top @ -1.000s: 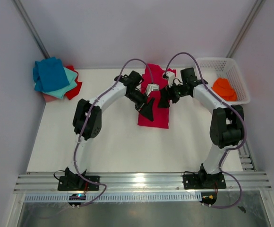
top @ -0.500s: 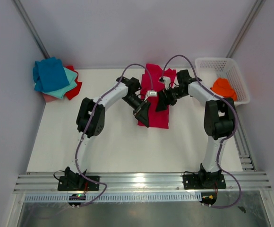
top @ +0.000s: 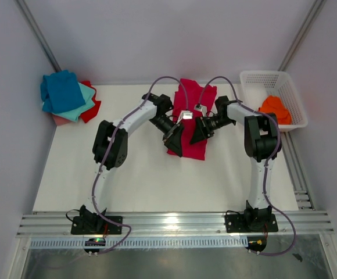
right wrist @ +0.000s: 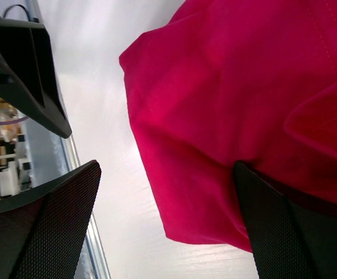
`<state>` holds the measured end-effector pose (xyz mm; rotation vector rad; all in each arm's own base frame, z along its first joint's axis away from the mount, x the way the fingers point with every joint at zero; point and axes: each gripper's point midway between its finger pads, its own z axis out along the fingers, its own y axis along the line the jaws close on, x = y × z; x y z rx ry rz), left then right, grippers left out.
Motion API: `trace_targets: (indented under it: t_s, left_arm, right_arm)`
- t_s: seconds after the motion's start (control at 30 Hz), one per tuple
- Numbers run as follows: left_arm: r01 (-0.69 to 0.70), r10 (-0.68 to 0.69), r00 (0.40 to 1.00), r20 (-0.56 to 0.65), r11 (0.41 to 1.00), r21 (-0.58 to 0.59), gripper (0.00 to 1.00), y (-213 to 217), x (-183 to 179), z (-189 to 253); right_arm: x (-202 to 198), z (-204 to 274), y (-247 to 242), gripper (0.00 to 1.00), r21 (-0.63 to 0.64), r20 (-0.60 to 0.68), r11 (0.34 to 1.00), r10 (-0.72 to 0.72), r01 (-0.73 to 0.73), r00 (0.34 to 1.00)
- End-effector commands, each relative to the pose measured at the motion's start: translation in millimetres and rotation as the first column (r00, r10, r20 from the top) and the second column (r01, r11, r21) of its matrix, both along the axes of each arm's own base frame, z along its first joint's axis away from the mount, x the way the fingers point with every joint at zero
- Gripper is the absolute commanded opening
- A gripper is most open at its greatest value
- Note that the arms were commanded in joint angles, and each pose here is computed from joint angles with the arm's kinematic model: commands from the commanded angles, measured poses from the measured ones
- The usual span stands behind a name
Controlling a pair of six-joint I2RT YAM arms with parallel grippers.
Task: Fold and stack the t-shirts
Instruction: Fold the tshirt
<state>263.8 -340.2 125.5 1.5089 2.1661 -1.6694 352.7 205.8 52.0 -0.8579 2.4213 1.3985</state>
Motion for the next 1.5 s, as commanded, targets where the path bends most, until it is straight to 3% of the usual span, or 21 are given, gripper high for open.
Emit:
trace_targets:
  t_s: [0.0, 0.07, 0.17, 0.33, 0.43, 0.53, 0.57, 0.63, 0.67, 0.73, 0.77, 0.8, 0.83, 0.87, 0.9, 0.97, 1.03, 1.17, 1.33, 1.47]
  left_arm:
    - [0.018, -0.014, 0.998, 0.054, 0.998, -0.061, 0.99, 8.0, -16.4, 61.0]
    - [0.016, -0.011, 0.997, 0.08, 0.998, -0.067, 0.99, 8.6, -15.8, 65.2]
    - [-0.003, 0.01, 0.993, 0.121, 0.998, -0.058, 0.99, 9.4, -12.7, 65.9]
    - [-0.06, 0.062, 0.982, 0.178, 0.998, -0.017, 0.99, 11.4, -4.4, 59.8]
    - [-0.132, 0.12, 0.961, 0.249, 0.991, 0.03, 0.99, 10.7, 14.4, 50.7]
    - [-0.259, 0.202, 0.887, 0.415, 0.962, 0.085, 0.99, 14.2, 52.7, 33.0]
    - [-0.343, 0.23, 0.841, 0.49, 0.926, 0.155, 0.99, 26.5, 64.8, 19.7]
    - [-0.422, 0.255, 0.741, 0.621, 0.896, 0.136, 1.0, 25.9, 89.0, 15.4]
    - [-0.458, 0.251, 0.701, 0.667, 0.876, 0.152, 0.99, 33.4, 91.7, 9.8]
    - [-0.502, 0.244, 0.624, 0.742, 0.853, 0.141, 0.99, 37.1, 104.0, 7.3]
    - [-0.495, 0.231, 0.618, 0.752, 0.857, 0.144, 0.99, 35.0, 100.4, 5.5]
    - [-0.492, 0.217, 0.619, 0.755, 0.857, 0.157, 0.99, 36.7, 96.6, 0.6]
    - [-0.487, 0.205, 0.619, 0.758, 0.858, 0.166, 0.99, 35.3, 94.2, -2.0]
    - [-0.483, 0.189, 0.617, 0.764, 0.858, 0.177, 0.99, 35.4, 92.6, -4.8]
    - [-0.493, 0.17, 0.603, 0.779, 0.848, 0.197, 0.99, 39.6, 93.4, -10.3]
    - [-0.488, 0.138, 0.566, 0.813, 0.851, 0.195, 0.99, 35.1, 92.4, -12.6]
    - [-0.477, 0.079, 0.519, 0.851, 0.853, 0.212, 0.99, 31.5, 85.9, -18.7]
    - [-0.437, -0.017, 0.443, 0.896, 0.869, 0.233, 0.99, 16.2, 73.9, -25.6]
    - [-0.387, -0.061, 0.421, 0.905, 0.89, 0.24, 0.99, 0.9, 59.1, -37.1]
    - [-0.355, -0.127, 0.363, 0.923, 0.897, 0.263, 0.99, -7.4, 50.6, -42.5]
  right_arm:
    - [-7.7, 4.7, 5.8, 0.99, 0.118, -0.101, 0.993, 0.014, -0.002, 0.995]
    - [-5.3, 6.4, 5.5, 0.99, 0.131, -0.099, 0.991, 0.012, 0.001, 0.995]
    - [-2.2, 11.2, -3.0, 0.99, 0.072, 0.005, 0.996, 0.045, -0.046, 0.999]
    - [1.2, 69.2, -18.2, 0.99, -0.036, 0.286, 0.994, 0.113, -0.107, 0.952]
    - [-12.0, 103.2, -28.6, 0.99, -0.097, 0.38, 0.983, 0.179, -0.154, 0.908]
    - [-19.7, 132.0, -35.8, 0.99, -0.14, 0.47, 0.977, 0.208, -0.16, 0.858]
    - [-18.6, 135.8, -39.0, 0.99, -0.162, 0.496, 0.976, 0.209, -0.147, 0.843]
    - [-19.8, 132.7, -45.5, 0.99, -0.198, 0.513, 0.976, 0.179, -0.088, 0.84]
    - [-7.0, 147.6, -46.9, 0.99, -0.194, 0.589, 0.981, 0.116, 0.001, 0.8]
    - [-2.5, 124.9, -66.5, 0.99, -0.275, 0.607, 0.951, 0.059, 0.14, 0.793]
    - [16.9, 144.0, -71.3, 0.99, -0.233, 0.697, 0.935, -0.033, 0.269, 0.717]
    - [20.4, 121.0, -92.8, 1.0, -0.303, 0.699, 0.871, -0.072, 0.386, 0.711]
    - [37.7, 129.2, -100.8, 0.99, -0.272, 0.761, 0.837, -0.114, 0.474, 0.638]
    - [41.1, 132.8, -109.9, 0.99, -0.258, 0.779, 0.798, -0.161, 0.545, 0.606]
    - [45.3, 123.3, -130.7, 0.99, -0.3, 0.795, 0.713, -0.18, 0.633, 0.579]
    - [58.4, 126.6, -150.1, 0.99, -0.285, 0.835, 0.618, -0.215, 0.732, 0.507]
    - [62.7, 117.6, -170.2, 0.99, -0.314, 0.844, 0.513, -0.234, 0.799, 0.482]
    - [67.4, 109.2, -172.9, 0.99, -0.328, 0.835, 0.486, -0.251, 0.81, 0.489]
    - [71.5, 108.2, -177.8, 0.99, -0.327, 0.847, 0.462, -0.244, 0.825, 0.473]
    - [73.0, 101.1, -177.9, 0.99, -0.342, 0.84, 0.459, -0.241, 0.82, 0.486]
